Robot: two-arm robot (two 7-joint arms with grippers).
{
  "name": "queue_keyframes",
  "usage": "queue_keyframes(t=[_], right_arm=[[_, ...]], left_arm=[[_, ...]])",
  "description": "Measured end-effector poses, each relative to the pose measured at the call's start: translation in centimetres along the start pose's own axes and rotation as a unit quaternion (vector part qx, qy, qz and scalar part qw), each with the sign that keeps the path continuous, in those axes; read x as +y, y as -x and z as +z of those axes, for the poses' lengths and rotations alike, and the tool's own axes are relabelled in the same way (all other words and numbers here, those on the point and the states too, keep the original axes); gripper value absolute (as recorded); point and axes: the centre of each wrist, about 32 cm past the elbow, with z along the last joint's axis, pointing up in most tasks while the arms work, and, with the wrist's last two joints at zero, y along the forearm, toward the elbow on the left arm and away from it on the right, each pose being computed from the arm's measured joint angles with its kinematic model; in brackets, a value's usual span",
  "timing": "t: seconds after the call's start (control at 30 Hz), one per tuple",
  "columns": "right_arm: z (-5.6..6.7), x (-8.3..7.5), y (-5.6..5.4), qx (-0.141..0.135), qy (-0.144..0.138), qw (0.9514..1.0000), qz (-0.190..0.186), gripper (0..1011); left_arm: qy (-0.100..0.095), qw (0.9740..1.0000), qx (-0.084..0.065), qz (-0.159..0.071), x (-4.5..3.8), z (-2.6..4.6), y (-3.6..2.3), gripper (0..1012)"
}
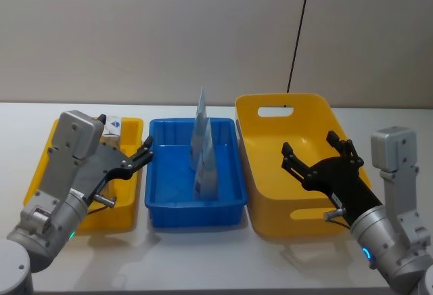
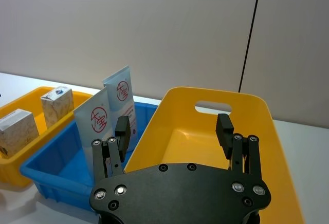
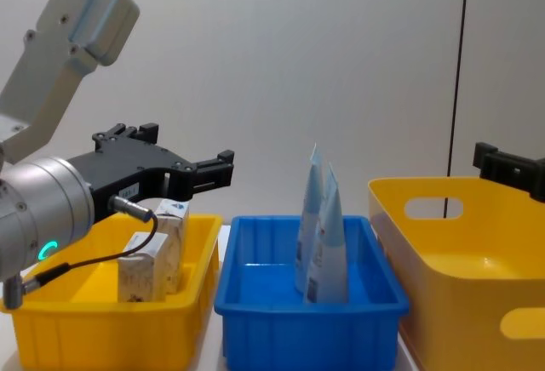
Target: Bimanual collaborative sorting of washing and personal care products
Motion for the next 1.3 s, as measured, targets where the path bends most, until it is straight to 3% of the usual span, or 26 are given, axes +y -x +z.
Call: queue_keyframes(t=[1.3], right_arm=[[0.0,0.0,0.0,0.0,0.0,1.0,0.0,1002]], left_arm=[[0.0,1.0,0.0,0.0,0.0,0.0,0.0,1001]])
